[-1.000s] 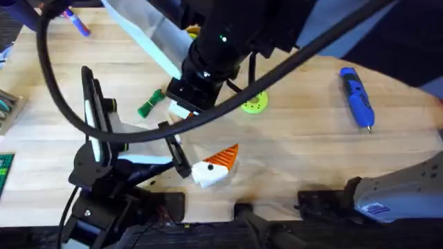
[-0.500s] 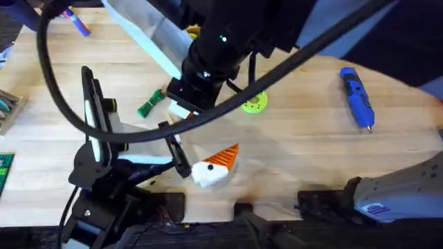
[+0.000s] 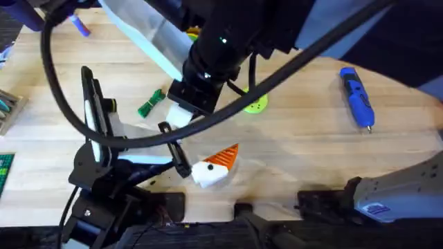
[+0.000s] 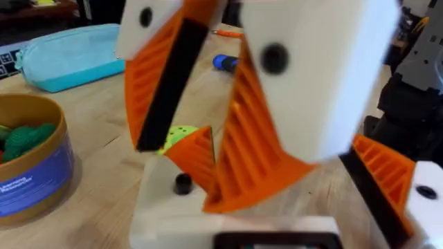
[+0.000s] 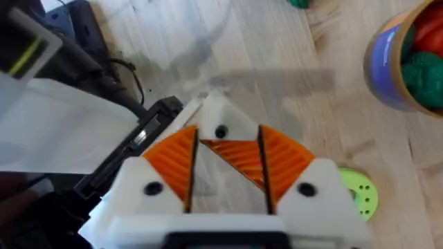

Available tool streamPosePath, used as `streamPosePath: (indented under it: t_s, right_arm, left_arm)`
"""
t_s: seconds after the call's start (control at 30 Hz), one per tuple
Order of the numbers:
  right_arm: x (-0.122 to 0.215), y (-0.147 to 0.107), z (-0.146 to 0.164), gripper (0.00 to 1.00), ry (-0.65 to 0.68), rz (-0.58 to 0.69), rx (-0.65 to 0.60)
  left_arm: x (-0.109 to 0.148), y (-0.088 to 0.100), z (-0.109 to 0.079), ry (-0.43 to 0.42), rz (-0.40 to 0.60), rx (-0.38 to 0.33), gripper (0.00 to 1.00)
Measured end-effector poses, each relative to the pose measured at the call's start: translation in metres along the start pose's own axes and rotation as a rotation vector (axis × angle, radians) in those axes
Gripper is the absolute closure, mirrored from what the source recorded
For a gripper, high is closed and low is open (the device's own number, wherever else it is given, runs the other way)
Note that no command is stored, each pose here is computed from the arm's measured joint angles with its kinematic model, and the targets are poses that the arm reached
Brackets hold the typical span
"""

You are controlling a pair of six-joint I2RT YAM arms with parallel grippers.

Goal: Pick up the gripper from the table and insert it into the empty holder that is missing its gripper. Then pick up a screw, insert it into the mounting hole, and use the screwdriver to tighten it. Finally, clean up the table by picking up the vegetable and placing it into the bucket.

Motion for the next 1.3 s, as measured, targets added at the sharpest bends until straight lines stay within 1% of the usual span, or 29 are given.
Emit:
streamPosePath:
  t_s: [0.07,0.1,0.13,0.17,0.4,1.3]
  right_arm:
    - [0.0,-0.0003,-0.0016,0.338,-0.007,0.001,0.0]
    - [0.0001,-0.0003,-0.0035,0.243,-0.014,0.001,-0.002]
    - [0.0004,-0.0004,-0.006,0.178,-0.02,0.001,-0.002]
    - [0.0006,-0.0004,-0.0078,0.156,-0.023,0.0,-0.003]
    - [0.0007,-0.0005,-0.0086,0.139,-0.025,0.001,-0.004]
    - [0.0007,-0.0005,-0.0092,0.132,-0.029,0.001,-0.004]
  left_arm:
    - [0.0,0.0,0.0,0.0,0.0,0.0,0.009]
    - [0.0,-0.0001,0.0,0.0,0.0,0.001,0.009]
    - [0.0,-0.0001,0.0002,0.002,0.0,0.001,0.009]
    - [0.0,-0.0001,0.0004,0.002,0.0,0.001,0.009]
    - [0.0,-0.0001,0.0005,0.003,0.0,0.001,0.009]
    - [0.0,-0.0001,0.0005,0.003,0.0,0.001,0.009]
Point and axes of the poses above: each hand's point on the last joint's axis, 136 mm out from that joint toward the fingers, its own x axis back along the fingers, its own z axis along the line the jaws close on, y = z × x, the point moved 2 cm from there along x, back along the fingers, and after that the axes turned 7 degrees about -x, right-handed, at the moved point
